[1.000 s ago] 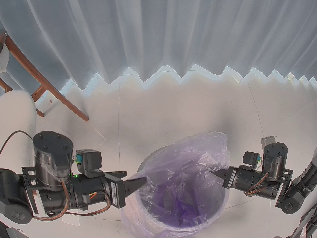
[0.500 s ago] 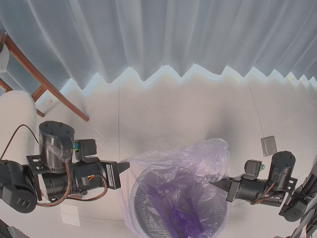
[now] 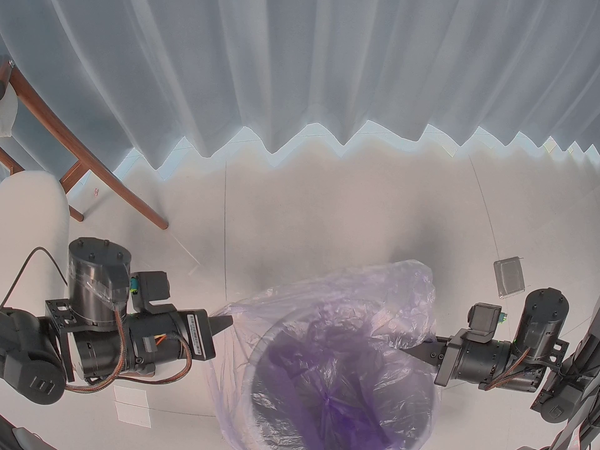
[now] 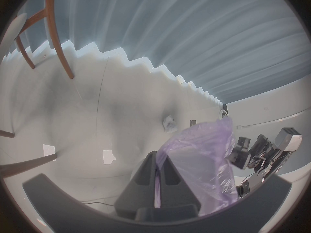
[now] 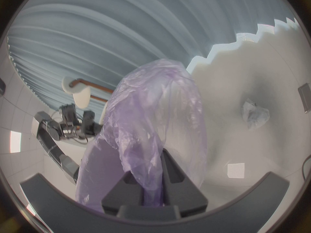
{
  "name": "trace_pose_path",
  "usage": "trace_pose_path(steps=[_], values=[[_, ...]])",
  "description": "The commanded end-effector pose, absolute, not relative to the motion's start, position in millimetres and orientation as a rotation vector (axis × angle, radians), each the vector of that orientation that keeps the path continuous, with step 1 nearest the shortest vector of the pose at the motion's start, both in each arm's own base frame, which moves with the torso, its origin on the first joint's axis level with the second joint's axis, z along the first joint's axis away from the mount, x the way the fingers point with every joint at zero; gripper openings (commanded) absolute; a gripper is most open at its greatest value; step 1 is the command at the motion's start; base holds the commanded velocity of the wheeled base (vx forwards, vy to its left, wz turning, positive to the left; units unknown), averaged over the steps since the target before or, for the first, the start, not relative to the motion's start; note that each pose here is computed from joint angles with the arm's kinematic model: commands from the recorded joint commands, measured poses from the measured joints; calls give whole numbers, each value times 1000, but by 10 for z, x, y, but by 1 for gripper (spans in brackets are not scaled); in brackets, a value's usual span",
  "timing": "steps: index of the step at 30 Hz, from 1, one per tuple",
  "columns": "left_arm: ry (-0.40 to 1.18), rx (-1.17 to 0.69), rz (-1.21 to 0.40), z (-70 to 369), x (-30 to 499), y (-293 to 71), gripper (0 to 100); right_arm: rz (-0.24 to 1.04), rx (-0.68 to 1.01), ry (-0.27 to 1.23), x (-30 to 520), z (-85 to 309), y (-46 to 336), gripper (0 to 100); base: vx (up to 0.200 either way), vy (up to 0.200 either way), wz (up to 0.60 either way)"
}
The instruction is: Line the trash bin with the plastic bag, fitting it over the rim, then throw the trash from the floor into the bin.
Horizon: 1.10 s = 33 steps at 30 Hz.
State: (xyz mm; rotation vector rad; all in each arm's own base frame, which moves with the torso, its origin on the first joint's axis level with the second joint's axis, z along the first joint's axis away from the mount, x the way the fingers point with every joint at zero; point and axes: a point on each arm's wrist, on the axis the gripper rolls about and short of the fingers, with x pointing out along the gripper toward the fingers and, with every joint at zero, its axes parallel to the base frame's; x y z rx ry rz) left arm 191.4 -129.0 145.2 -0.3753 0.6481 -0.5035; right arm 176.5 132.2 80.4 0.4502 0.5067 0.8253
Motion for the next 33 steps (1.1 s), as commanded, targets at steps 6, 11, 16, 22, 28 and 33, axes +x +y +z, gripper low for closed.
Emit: trace_pose_path(steps=[6, 11, 16, 22, 28, 33], values=[[695, -420, -479, 1285, 1798, -1231, 0, 840, 513, 464, 1780, 888, 1331, 0, 0, 0, 0], [713, -440, -470, 1200, 1808, -1250, 0, 910, 594, 438, 1751, 1000, 1327, 0, 0, 0, 0], [720, -437, -483, 1142, 1748, -1249, 0, 915, 611, 426, 1751, 1040, 1323, 0, 0, 0, 0], [644, -474, -504, 1168, 1720, -1228, 0, 911, 619, 414, 1785, 1059, 1337, 0, 0, 0, 0], [559, -512, -530, 1262, 1630, -1204, 100, 895, 625, 396, 1838, 1076, 1326, 0, 0, 0, 0], [486, -664, -500, 1433, 1439, -1009, 100, 863, 629, 383, 1916, 1067, 1285, 0, 0, 0, 0]])
